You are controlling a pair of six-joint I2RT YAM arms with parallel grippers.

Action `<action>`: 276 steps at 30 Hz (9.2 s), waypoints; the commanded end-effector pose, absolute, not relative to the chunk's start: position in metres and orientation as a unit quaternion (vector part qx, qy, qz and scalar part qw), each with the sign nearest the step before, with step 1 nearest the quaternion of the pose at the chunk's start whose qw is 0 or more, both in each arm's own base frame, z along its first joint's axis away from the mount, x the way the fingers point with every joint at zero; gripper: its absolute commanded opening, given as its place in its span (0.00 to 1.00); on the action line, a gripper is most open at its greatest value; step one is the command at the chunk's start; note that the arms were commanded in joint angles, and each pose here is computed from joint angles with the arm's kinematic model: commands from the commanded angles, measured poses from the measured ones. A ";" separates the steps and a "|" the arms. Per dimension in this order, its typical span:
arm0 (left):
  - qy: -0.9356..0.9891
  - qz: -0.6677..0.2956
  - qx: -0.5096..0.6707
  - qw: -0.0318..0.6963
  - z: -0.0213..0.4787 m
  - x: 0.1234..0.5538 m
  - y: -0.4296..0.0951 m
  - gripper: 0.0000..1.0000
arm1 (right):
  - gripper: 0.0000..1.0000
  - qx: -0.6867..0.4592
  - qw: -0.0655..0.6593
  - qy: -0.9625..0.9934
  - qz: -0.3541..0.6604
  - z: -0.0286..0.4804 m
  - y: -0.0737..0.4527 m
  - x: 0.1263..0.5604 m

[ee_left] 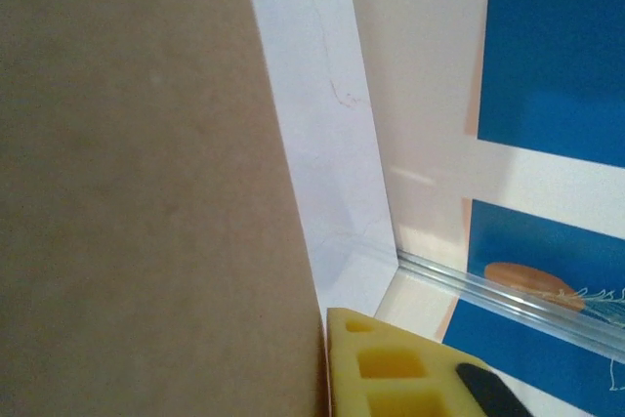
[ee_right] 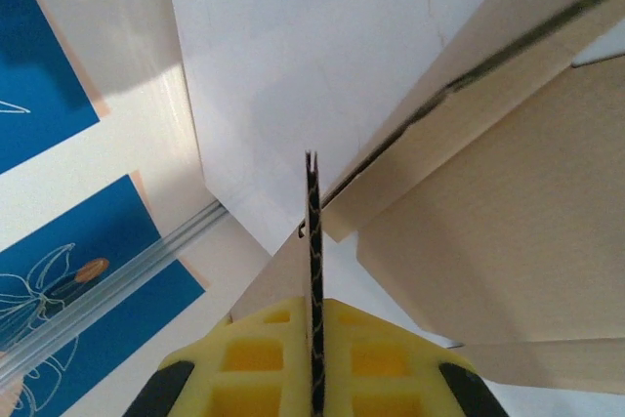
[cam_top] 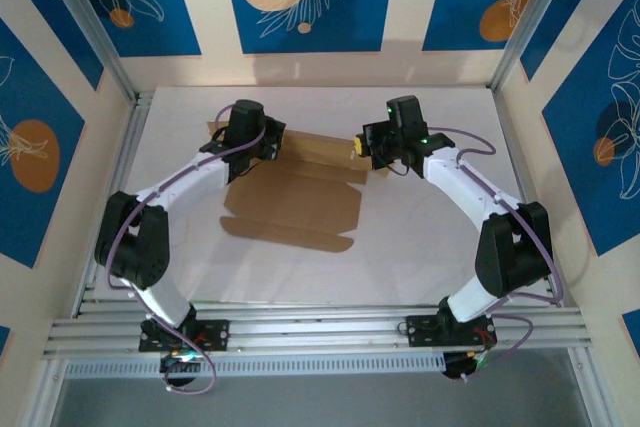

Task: Fold the paper box

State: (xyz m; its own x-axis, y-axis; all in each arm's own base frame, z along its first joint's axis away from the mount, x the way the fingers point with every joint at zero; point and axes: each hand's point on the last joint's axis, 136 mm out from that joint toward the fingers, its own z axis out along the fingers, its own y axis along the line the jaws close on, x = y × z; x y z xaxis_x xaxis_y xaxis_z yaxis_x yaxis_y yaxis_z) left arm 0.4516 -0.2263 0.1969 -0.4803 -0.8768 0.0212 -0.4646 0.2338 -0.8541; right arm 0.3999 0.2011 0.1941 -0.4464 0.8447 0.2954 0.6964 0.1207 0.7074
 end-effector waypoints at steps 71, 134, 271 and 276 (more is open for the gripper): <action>0.783 -0.338 -0.418 0.315 0.161 0.465 -0.179 0.00 | 0.76 -0.057 0.459 0.867 0.188 0.245 0.131 0.411; 0.719 -0.466 -0.403 0.323 0.140 0.450 -0.209 0.00 | 0.34 0.177 0.060 0.769 0.612 0.185 0.297 0.450; 0.670 -0.357 -0.649 0.049 0.154 0.463 -0.162 0.00 | 0.64 0.061 0.169 0.920 0.348 0.026 0.211 0.383; 0.673 -0.353 -0.648 0.055 0.156 0.462 -0.160 0.00 | 0.59 0.041 0.179 0.903 0.389 0.049 0.229 0.384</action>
State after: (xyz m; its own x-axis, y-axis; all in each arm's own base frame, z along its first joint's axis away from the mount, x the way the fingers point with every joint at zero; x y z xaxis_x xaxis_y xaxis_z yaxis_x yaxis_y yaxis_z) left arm 0.4659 -0.1532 0.1525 -0.1416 -0.9312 0.3359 -0.8271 -0.0752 -0.5571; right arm 0.3976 0.2033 0.0398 -0.9038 0.2755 -0.3274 -0.0147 0.7447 0.6673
